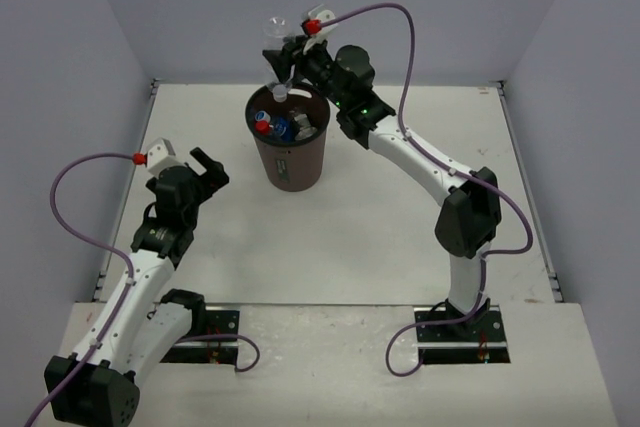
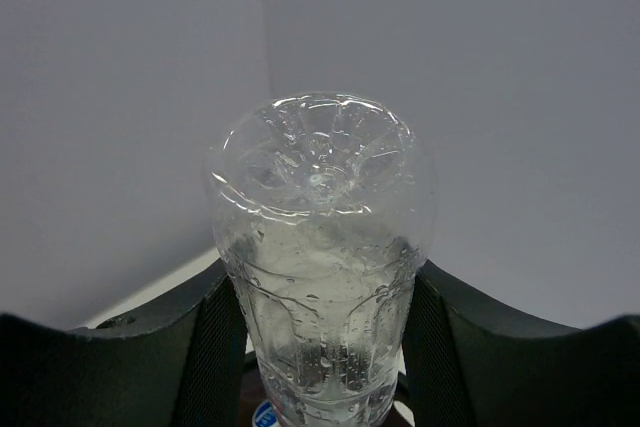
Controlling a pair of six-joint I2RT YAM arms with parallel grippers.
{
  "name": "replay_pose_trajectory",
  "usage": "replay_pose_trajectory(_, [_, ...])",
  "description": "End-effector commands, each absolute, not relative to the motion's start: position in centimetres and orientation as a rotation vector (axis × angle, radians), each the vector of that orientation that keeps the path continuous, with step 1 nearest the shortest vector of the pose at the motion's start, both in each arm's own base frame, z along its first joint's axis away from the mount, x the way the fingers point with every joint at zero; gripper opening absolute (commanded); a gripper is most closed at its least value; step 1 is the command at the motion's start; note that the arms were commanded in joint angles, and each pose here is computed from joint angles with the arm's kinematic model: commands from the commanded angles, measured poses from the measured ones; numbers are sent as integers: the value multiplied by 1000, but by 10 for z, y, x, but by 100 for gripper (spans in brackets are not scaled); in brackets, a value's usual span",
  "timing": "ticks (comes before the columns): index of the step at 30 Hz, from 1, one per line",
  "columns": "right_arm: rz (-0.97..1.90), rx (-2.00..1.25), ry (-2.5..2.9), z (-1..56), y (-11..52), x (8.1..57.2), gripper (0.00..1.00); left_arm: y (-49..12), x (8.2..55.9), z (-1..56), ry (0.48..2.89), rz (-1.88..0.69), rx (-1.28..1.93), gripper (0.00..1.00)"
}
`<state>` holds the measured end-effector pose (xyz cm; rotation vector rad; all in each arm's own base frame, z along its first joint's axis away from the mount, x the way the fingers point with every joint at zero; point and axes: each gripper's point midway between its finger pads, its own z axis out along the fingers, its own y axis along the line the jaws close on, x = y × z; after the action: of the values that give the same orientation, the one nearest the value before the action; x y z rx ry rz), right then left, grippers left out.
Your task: Put the plastic bottles in the bin
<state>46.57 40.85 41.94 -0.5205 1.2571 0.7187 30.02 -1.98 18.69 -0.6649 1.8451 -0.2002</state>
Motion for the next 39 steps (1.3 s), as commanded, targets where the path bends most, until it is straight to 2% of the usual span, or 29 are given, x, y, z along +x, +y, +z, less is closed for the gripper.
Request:
replay_pose_trajectory(1, [592, -485, 1189, 438, 396, 472, 8, -16, 300, 186, 1836, -183, -656, 100])
replay_pose_trajectory(7, [588, -519, 1315, 384, 400, 475, 21, -14, 301, 184, 1842, -169, -664, 100])
replay_pose_trajectory(12, [644, -501, 1309, 364, 406, 473, 22, -15, 301, 181, 1849, -171, -660, 100])
replay_pose_trajectory(14, [681, -515, 1303, 364, 412, 471, 26, -16, 301, 181, 1853, -173, -659, 100])
replay_pose_trajectory(16, [696, -530, 1323, 357, 417, 472, 37, -16, 301, 181, 1854, -176, -658, 100])
replay_pose_trajectory(19, [710, -531, 1335, 349, 418, 470, 45, -16, 300, 182, 1852, -177, -656, 100])
replay_pose_trajectory(21, [720, -534, 1327, 349, 417, 466, 55, -16, 300, 182, 1847, -180, -656, 100])
replay_pose_trajectory(24, [730, -537, 1328, 351, 416, 463, 64, -17, 300, 182, 1848, -181, -655, 100])
replay_pose_trajectory(27, [729, -521, 1300, 366, 410, 457, 95, -17, 300, 181, 1853, -179, -656, 100])
replay_pose_trajectory(28, [728, -520, 1292, 371, 408, 456, 99, -17, 300, 182, 1853, -179, -656, 100])
replay_pose_trajectory(39, [711, -467, 1159, 461, 365, 412, 99, -17, 300, 183, 1850, -186, -654, 100])
